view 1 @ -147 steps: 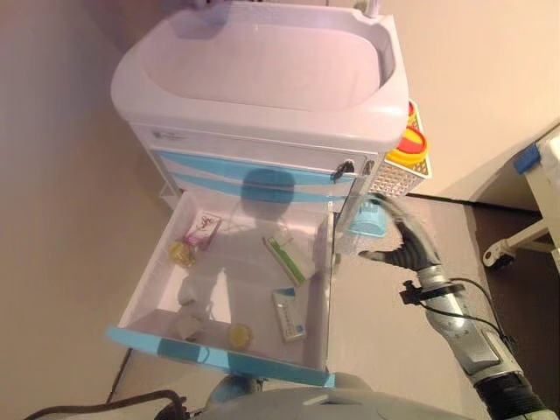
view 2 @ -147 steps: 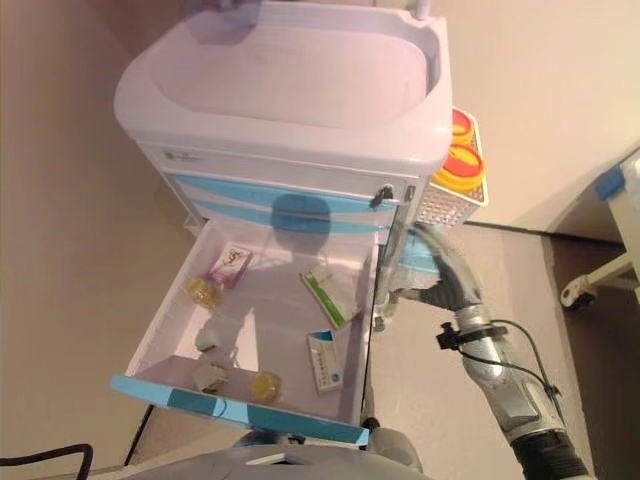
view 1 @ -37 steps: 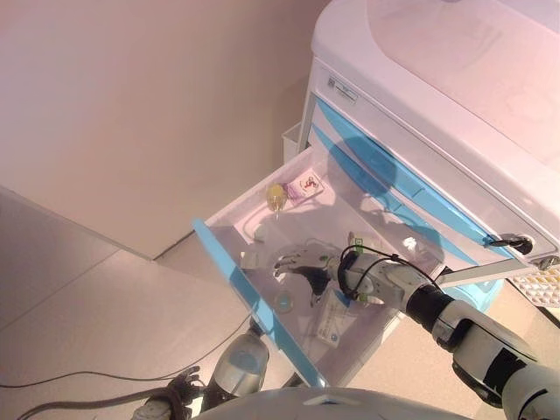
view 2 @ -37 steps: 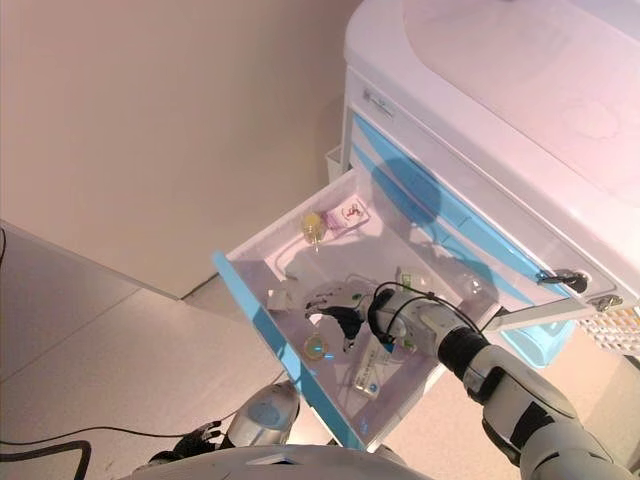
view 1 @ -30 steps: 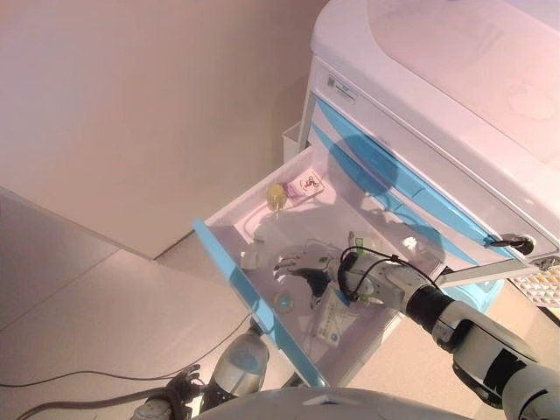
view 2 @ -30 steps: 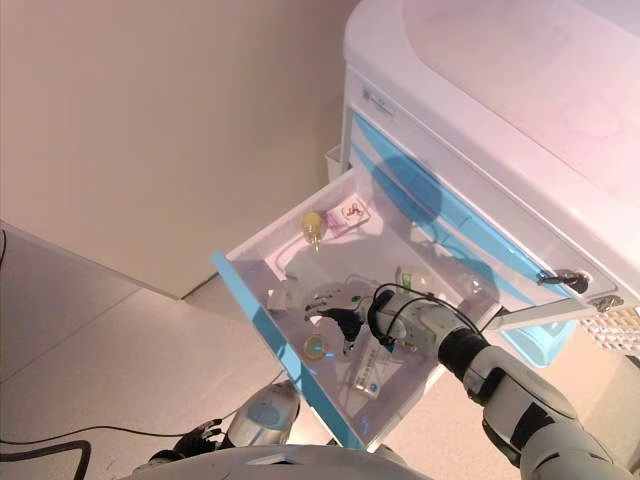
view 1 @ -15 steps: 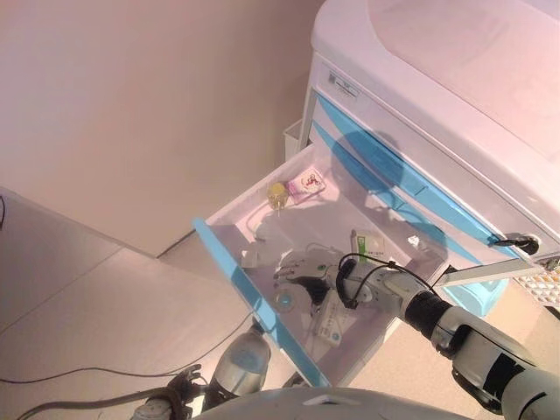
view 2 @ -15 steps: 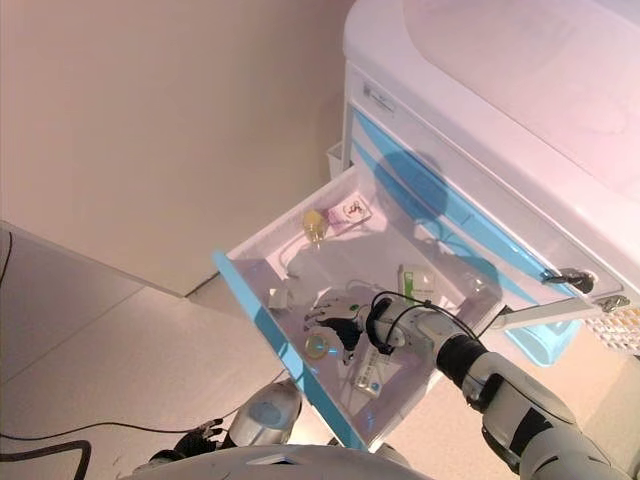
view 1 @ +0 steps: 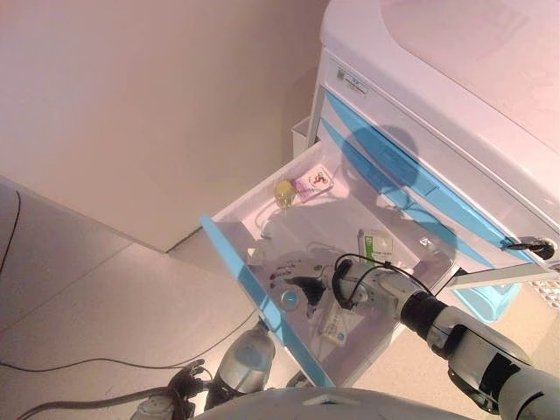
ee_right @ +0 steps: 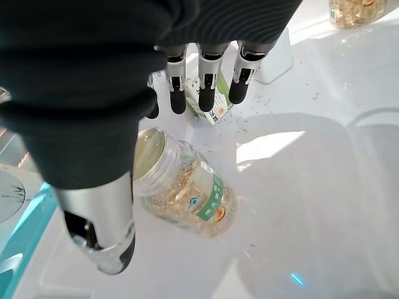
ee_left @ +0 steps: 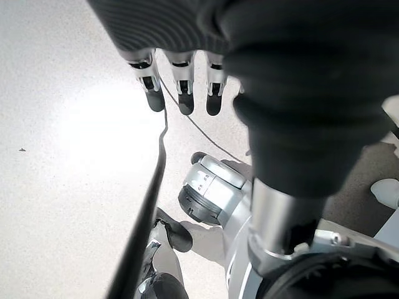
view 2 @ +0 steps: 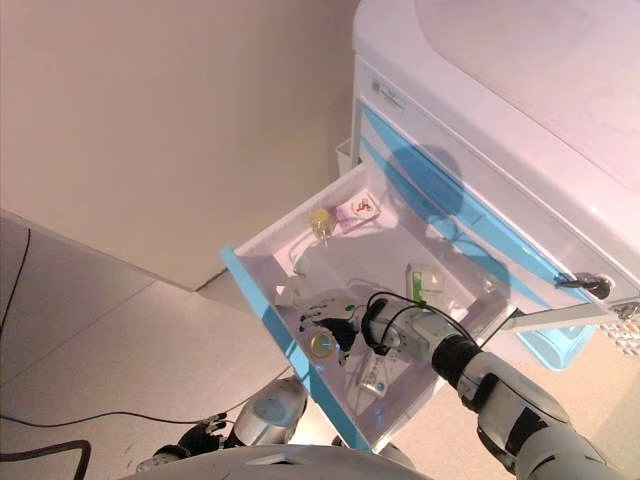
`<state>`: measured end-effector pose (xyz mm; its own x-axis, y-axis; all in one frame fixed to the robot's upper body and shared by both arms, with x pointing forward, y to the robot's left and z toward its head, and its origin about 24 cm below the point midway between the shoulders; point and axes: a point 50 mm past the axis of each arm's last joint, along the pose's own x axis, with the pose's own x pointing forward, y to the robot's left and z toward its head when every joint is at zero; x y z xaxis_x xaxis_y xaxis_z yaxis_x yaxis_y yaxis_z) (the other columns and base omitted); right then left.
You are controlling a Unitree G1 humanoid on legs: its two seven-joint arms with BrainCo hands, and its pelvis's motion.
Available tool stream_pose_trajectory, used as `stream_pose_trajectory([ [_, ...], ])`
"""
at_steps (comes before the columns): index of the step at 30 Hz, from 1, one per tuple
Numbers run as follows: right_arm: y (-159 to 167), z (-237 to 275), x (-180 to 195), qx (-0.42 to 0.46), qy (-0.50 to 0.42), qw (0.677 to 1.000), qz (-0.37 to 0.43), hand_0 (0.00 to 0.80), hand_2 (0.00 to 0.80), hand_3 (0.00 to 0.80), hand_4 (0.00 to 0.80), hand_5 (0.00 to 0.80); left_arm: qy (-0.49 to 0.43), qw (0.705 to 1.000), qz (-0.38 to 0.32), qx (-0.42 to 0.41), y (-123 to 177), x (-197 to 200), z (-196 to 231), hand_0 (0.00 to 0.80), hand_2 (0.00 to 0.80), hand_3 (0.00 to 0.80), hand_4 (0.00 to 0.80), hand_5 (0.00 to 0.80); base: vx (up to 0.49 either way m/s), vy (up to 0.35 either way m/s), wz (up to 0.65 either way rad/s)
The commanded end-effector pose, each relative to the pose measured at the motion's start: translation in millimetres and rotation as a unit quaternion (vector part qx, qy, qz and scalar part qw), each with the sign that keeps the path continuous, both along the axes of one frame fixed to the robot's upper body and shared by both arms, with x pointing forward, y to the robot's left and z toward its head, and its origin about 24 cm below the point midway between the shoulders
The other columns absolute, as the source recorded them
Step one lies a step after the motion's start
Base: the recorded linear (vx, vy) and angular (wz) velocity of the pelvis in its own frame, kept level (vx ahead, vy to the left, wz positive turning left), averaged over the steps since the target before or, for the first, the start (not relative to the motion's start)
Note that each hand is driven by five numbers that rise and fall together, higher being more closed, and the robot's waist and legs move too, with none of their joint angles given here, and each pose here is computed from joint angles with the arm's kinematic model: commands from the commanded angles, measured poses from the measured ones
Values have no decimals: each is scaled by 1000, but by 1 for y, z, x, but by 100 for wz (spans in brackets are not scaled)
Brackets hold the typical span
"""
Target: Open the drawer and pick up the medicine
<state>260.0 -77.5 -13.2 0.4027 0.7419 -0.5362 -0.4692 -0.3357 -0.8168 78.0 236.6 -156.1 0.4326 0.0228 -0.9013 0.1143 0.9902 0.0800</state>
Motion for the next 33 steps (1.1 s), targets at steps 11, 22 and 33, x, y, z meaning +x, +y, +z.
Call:
stream_pose_trajectory([
  [11, 9, 2, -5, 17, -3, 1000, 26, 0, 0, 0, 0, 0, 28, 999, -19, -3, -1, -14, -3, 0, 0, 0, 0, 0, 0, 0, 0],
  [22, 8, -1, -7, 13, 0, 1000, 27, 555, 555, 555, 555, 555, 27, 999, -19, -4, 1, -12, -3, 0, 0, 0, 0, 0, 0, 0, 0],
  [33, 10, -1, -6, 18, -6, 1000, 24, 800, 800, 800, 800, 800, 24, 999, -21, -2, 2, -12, -2, 0, 0, 0, 0, 0, 0, 0, 0],
])
